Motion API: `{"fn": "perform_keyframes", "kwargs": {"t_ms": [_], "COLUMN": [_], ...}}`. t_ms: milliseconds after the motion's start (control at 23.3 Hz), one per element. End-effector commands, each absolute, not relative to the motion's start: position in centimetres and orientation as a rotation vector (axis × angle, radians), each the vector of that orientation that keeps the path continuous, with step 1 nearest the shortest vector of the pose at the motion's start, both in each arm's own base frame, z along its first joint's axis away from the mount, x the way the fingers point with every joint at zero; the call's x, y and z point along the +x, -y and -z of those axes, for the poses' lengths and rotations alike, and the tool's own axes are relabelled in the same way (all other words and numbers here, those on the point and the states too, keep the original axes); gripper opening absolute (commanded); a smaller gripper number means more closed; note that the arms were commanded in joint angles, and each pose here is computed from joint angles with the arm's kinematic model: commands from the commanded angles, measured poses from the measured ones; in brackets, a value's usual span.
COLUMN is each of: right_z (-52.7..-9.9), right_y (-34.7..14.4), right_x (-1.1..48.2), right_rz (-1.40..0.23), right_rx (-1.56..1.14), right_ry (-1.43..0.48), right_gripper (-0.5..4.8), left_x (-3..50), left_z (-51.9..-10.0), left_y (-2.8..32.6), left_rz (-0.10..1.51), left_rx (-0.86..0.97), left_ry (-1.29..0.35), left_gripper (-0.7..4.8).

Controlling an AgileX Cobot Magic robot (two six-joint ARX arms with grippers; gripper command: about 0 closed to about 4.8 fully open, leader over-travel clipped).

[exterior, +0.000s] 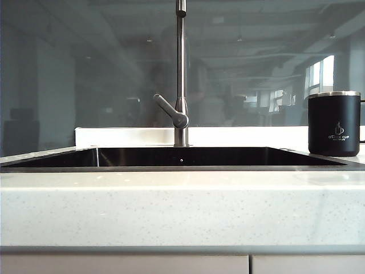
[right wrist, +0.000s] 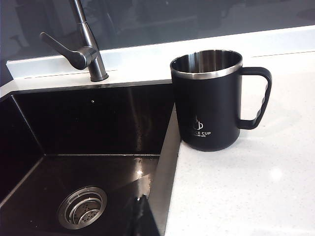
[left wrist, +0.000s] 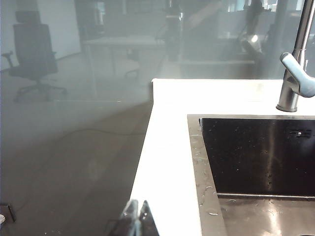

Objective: Pick up the mug next to the sink, go to the faucet to get some water, pour the water into the sink, and finally put the mug back to its place.

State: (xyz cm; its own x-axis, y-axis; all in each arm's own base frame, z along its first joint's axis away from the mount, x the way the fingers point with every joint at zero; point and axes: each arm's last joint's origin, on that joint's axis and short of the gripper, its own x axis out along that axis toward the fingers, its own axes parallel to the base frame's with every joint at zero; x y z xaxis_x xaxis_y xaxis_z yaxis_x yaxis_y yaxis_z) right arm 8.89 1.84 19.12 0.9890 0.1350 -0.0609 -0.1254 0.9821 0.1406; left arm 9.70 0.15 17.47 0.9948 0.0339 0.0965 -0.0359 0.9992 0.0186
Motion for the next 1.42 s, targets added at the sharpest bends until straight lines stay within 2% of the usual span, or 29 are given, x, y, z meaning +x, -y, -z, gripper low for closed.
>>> {"fn": "perform_keyframes", "kwargs": {"t_ms": [43,815,1073,1202,1287,1416], "right_z": [-19.4,-19.4,-19.3,-18.3,-17.4,-17.2], "right_y": [-1.8,-1.8,-0.3,0.1,0.2,-0.1], "right_x": [8.9,8.9,9.0,9.2,9.6,9.7], "right_rz": [-0.134,-0.125,0.067,0.105,0.101,-0.002], "right_rx": [0.139,0.140,0.141,0.146,0.149,0.087], "right_ry": [-0.047,-0.046,-0.033,0.022,0.063,0.086], "right_gripper": [-0.05,-0.05,-0.06,-0.06,-0.06,-0.06], "left_x": [9.7,9.7,9.7,9.7,9.7,9.7], "left_z": [-17.7,-17.6,-17.6,-17.6,-17.6,-17.6], "left_y": [-0.1,-0.1,-0.1,-0.1,-0.1,-0.1], "left_rz": [-0.029,-0.029,-0.029,-0.029,-0.029,-0.028], "left_rx": [0.014,0.014,0.014,0.014,0.014,0.014], "left_ry": [0.108,0.108,0.108,0.107,0.104,0.104], "left_gripper": [-0.03,-0.03,-0.03,-0.03,-0.03,-0.03]}}
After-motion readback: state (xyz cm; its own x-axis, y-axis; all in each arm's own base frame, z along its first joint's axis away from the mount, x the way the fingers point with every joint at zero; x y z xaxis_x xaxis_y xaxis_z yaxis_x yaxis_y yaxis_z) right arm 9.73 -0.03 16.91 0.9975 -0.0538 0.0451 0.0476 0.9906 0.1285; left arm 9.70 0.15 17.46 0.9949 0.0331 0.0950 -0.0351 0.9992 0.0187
